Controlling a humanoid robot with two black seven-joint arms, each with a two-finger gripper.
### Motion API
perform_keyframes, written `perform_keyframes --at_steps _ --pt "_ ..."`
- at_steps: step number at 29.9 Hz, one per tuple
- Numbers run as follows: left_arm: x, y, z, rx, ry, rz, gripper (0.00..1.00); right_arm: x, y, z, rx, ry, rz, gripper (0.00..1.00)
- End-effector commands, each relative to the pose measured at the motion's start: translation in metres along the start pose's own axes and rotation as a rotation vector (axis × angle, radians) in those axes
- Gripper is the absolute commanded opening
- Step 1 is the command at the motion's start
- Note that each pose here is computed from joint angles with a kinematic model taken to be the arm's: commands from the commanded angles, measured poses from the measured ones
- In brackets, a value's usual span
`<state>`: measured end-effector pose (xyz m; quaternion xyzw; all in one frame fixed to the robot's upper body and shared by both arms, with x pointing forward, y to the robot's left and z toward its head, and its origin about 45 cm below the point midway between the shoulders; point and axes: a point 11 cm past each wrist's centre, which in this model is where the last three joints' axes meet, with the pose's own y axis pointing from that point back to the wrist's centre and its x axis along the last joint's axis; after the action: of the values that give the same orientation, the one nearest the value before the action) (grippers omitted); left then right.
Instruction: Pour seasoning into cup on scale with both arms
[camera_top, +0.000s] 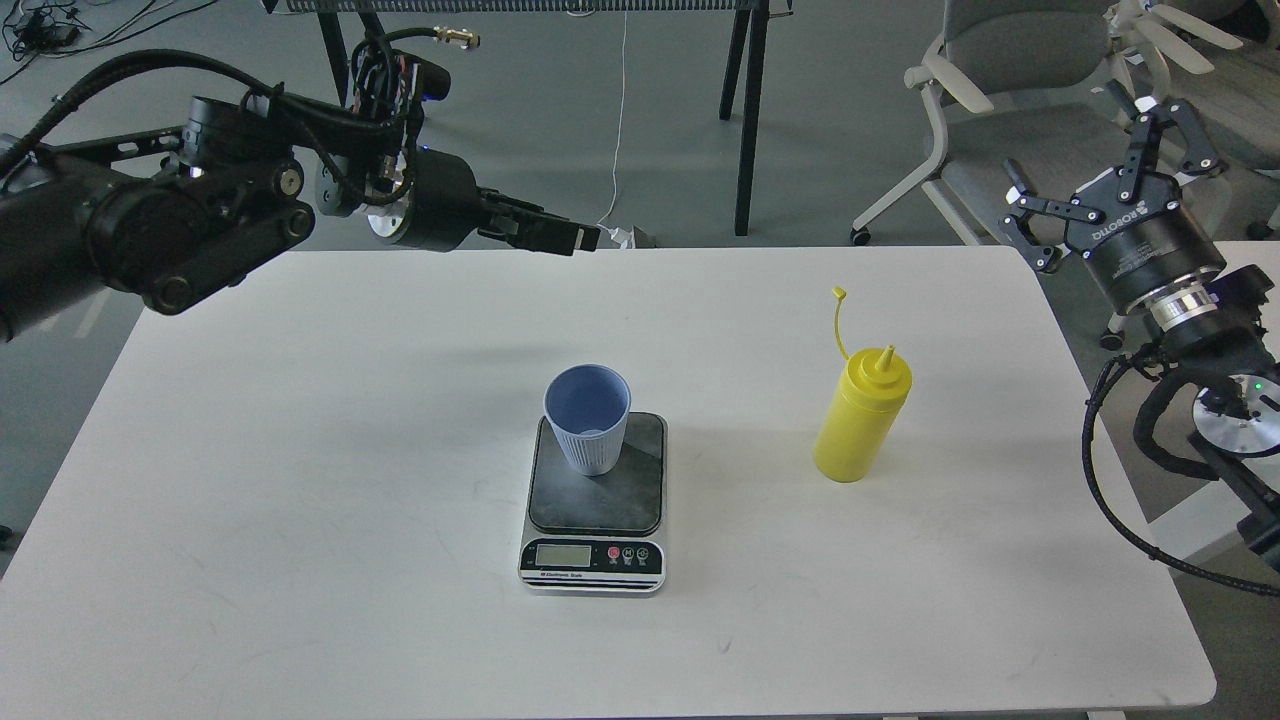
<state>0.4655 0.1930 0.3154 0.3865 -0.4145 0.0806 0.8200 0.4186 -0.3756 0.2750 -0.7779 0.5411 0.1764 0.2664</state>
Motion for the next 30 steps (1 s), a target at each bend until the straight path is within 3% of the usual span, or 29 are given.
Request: perform_keyframes --at_steps 1,5,9,13,22,30 --pt "0.022 0.027 -0.011 -0.005 0.099 0.103 0.94 -0.006 -0.001 -0.029 0.016 -0.12 0.004 0.99" --pt "0.034 0.045 -0.018 -0.016 0.165 0.172 0.94 -0.004 0.007 -0.08 0.125 -0.277 0.027 0.99" --pt "0.038 0.059 -0.025 -0.014 0.199 0.214 0.94 0.026 0.046 -0.09 0.199 -0.414 0.147 0.99" --pt "0.031 0.06 -0.03 -0.008 0.216 0.211 0.94 0.057 0.099 -0.06 0.226 -0.581 0.303 0.99" --pt "0.006 0.053 -0.042 0.005 0.256 0.177 0.94 0.07 0.197 0.036 0.19 -0.756 0.554 0.99" --pt "-0.006 0.041 -0.04 -0.01 0.275 0.152 0.94 0.06 0.234 0.09 0.005 -0.733 0.589 0.99"
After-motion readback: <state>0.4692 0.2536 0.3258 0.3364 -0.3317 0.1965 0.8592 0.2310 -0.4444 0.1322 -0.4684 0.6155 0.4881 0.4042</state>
